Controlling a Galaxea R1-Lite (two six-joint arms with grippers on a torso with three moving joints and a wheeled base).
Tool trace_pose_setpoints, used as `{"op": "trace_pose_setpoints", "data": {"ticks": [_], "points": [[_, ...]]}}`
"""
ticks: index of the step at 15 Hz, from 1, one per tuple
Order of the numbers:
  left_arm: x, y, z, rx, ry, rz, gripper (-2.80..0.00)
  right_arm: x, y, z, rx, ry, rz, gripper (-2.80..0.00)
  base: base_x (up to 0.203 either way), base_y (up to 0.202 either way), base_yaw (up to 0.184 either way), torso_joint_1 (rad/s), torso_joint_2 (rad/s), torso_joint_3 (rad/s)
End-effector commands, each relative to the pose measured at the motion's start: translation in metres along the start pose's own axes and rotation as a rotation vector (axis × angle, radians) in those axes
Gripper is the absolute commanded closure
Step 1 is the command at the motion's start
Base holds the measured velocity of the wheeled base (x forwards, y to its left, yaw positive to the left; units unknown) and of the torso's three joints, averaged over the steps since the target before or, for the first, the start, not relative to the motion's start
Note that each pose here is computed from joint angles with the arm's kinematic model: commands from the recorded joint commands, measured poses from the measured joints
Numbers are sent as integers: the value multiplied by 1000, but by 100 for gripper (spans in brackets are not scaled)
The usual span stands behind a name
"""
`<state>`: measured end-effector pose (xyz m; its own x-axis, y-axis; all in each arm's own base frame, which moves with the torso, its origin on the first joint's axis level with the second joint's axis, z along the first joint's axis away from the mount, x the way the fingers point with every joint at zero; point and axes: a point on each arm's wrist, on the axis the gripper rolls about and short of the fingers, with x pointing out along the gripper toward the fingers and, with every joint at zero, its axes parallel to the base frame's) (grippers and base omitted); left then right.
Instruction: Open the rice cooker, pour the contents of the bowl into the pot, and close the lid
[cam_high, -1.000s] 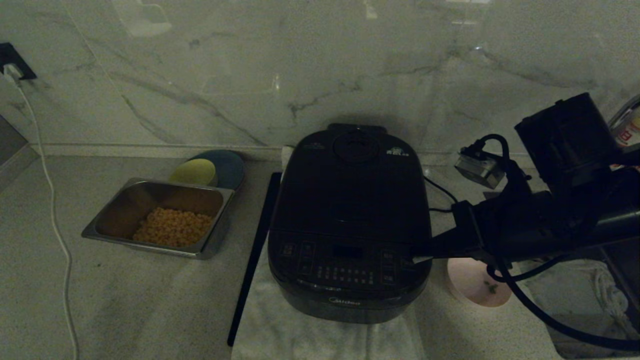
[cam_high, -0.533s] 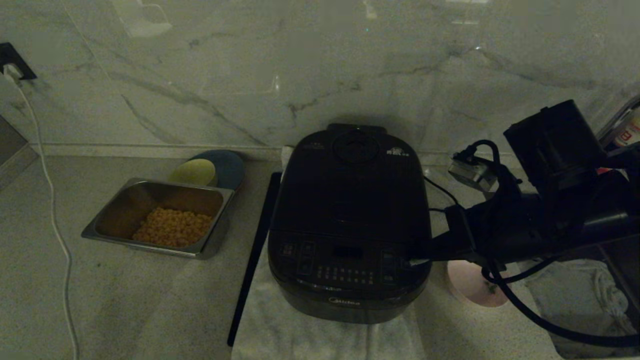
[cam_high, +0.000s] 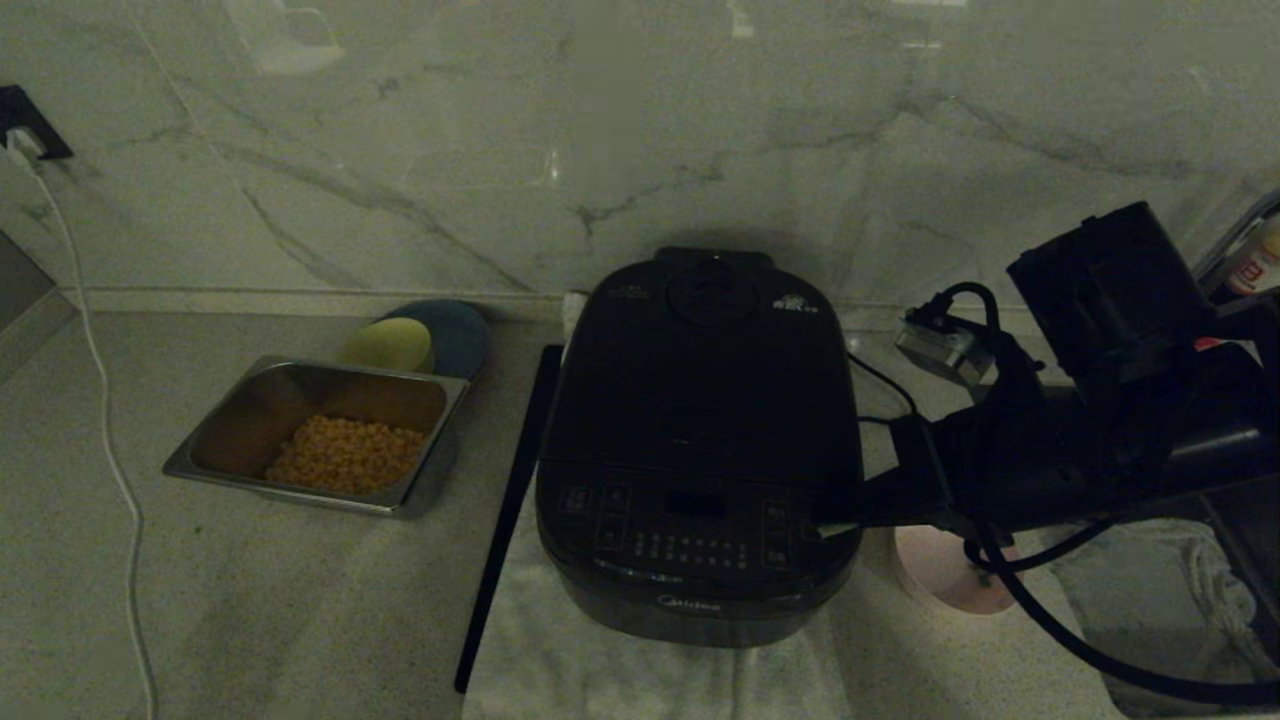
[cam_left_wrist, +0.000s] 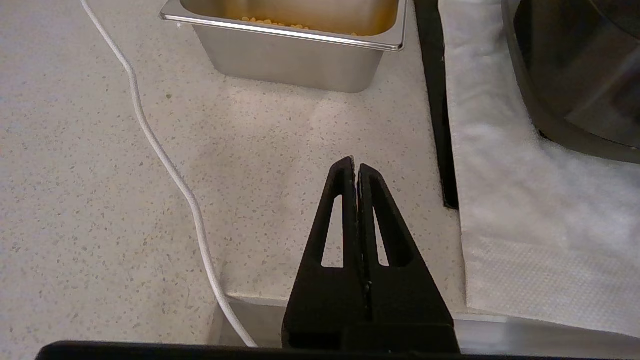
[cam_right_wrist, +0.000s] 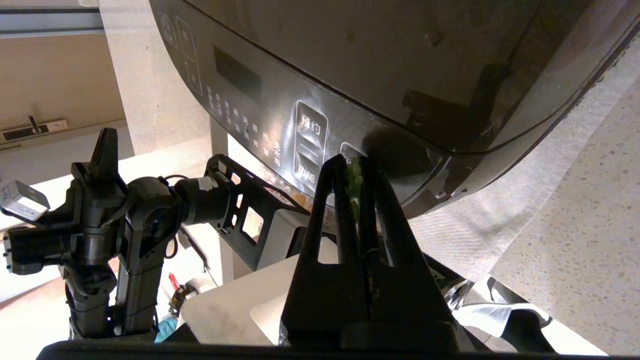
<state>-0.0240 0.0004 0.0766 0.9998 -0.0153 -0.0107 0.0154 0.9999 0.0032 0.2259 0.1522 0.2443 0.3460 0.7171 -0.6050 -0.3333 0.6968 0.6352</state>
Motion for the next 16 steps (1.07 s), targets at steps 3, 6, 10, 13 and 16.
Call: {"op": "trace_pose_setpoints", "data": {"ticks": [3, 6, 10, 13, 16], "points": [[0, 0, 0, 0, 0, 0, 0, -2, 1, -2, 2, 1, 4, 0, 0, 0, 0, 0, 0, 0], [0, 0, 0, 0, 0, 0, 0, -2, 0, -4, 3, 6, 1, 0, 0, 0, 0, 0, 0, 0], [0, 0, 0, 0, 0, 0, 0, -1, -2, -5, 7, 11, -4, 0, 0, 0, 0, 0, 0, 0], [0, 0, 0, 0, 0, -2, 0, -3, 0, -4, 3, 2, 0, 0, 0, 0, 0, 0, 0, 0], [0, 0, 0, 0, 0, 0, 0, 0, -2, -3, 9, 10, -4, 0, 0, 0, 0, 0, 0, 0]]}}
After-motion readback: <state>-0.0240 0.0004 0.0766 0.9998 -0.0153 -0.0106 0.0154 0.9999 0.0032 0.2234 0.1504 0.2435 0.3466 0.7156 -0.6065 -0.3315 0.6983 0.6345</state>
